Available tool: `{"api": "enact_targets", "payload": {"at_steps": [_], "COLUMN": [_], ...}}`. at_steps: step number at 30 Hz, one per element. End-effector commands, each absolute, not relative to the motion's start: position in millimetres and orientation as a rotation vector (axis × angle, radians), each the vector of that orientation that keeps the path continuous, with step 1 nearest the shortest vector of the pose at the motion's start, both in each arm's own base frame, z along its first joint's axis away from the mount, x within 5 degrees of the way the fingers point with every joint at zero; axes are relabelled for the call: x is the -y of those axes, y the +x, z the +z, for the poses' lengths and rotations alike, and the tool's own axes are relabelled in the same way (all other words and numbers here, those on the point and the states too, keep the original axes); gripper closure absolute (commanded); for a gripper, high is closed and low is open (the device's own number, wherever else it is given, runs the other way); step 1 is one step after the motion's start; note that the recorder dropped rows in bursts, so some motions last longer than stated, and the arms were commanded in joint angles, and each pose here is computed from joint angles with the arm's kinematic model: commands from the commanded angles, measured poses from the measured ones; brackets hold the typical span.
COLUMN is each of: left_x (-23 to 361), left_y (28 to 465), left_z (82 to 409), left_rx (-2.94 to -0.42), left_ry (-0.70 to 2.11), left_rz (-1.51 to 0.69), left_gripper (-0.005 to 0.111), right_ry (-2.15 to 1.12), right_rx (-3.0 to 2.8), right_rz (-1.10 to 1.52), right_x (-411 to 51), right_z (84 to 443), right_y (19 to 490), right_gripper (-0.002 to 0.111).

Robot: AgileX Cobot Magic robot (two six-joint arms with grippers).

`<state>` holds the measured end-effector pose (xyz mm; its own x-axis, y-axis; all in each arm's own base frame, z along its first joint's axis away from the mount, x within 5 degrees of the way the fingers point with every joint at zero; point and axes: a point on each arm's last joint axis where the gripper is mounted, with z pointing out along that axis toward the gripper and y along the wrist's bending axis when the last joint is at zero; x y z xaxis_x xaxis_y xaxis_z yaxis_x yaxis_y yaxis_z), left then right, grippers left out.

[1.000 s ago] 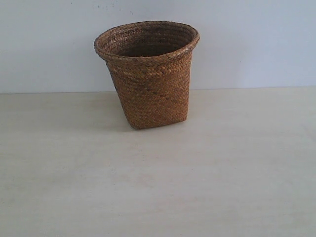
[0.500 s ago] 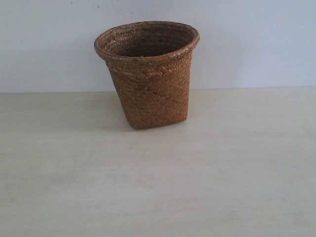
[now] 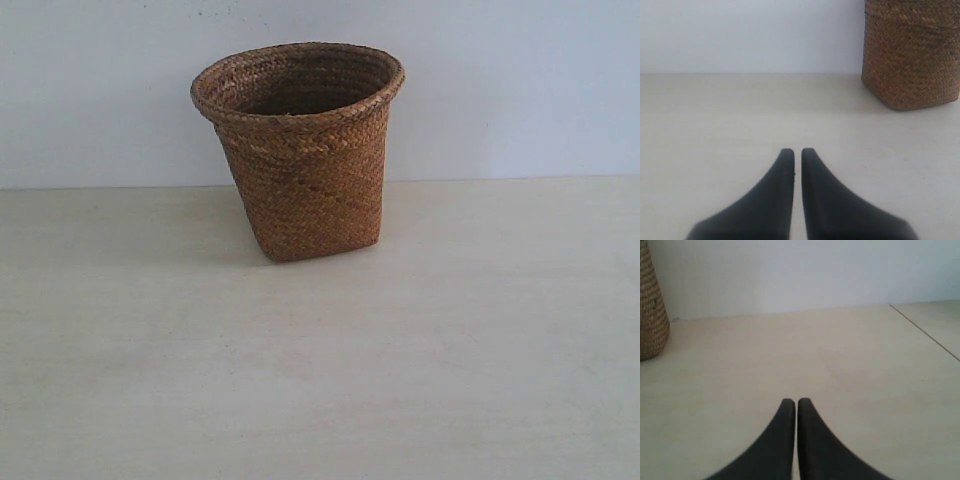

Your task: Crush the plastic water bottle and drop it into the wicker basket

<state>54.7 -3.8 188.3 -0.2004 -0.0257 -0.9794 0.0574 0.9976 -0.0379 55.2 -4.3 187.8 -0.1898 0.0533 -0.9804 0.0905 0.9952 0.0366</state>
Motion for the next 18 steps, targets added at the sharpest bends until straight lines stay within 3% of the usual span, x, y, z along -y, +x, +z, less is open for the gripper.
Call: {"api": "enact_targets", "payload": {"at_steps": [1,18], "left_x": [3.8,3.8], "left_y": [54.5,54.6], "left_z": [187.3,187.5], "left_rx": [-1.77,-1.768], "left_ry": [0.02,0.02], "left_rz": [-0.078,-0.078], "left_gripper": [0.102,0.102], "right_ry": [0.038,0.037], "right_rx": [-1.799,-1.816], "right_rz": [-0.023,-0.023], "right_x": [1.6,1.5], "right_z": [184.6,183.2], "right_y": [54.1,53.7], "right_gripper": [0.108,0.108]}}
